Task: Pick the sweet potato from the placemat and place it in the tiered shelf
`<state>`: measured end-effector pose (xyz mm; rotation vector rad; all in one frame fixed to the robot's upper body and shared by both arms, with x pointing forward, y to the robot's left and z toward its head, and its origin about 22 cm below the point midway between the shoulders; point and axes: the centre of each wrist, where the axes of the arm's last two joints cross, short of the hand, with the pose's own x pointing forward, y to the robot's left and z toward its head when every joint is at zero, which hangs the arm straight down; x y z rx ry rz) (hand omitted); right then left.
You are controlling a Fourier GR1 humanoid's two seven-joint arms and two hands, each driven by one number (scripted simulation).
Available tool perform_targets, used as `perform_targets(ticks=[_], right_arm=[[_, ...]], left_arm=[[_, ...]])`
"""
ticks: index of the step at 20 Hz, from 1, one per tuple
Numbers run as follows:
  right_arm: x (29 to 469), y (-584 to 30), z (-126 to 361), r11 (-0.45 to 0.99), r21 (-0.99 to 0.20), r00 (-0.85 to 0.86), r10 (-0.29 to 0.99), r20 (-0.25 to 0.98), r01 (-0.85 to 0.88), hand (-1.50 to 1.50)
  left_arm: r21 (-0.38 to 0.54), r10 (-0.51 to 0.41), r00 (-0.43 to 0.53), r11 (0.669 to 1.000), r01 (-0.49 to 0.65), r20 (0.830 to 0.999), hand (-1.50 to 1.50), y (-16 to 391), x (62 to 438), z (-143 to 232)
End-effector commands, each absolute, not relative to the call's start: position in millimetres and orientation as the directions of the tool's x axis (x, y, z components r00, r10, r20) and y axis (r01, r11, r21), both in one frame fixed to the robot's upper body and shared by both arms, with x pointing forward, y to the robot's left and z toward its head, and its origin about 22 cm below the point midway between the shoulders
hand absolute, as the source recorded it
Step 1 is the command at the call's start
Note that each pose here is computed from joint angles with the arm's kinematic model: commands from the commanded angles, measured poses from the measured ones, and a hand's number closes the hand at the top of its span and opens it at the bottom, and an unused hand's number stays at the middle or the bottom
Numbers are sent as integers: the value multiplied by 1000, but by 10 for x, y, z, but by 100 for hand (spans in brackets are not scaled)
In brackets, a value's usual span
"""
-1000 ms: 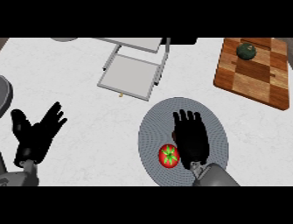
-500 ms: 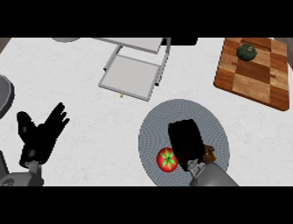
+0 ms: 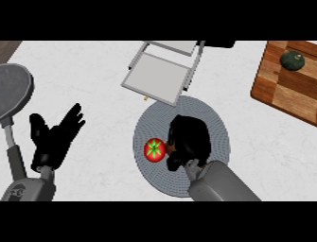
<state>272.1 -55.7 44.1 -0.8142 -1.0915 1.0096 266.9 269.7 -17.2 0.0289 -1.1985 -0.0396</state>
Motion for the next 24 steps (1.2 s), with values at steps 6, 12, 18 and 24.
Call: perform_targets(ticks=[6,12,18,24], right_arm=[[2851,73,1465,542,-835,111,827,551,97,150],[2900,320,2072,536,-794,102,807,582,288,150],[2998,523,2789,505,-777,125,803,583,376,150],[3166,629,3263,510,-743,172,762,624,434,150]], left_arm=[[53,-74,435,997,60,898,0,2559,2730,-191],[54,-56,447,998,18,893,0,2706,2760,-212],[68,-67,434,998,13,898,0,2684,2791,-168],[56,-48,447,998,-6,893,0,2662,2723,-254]])
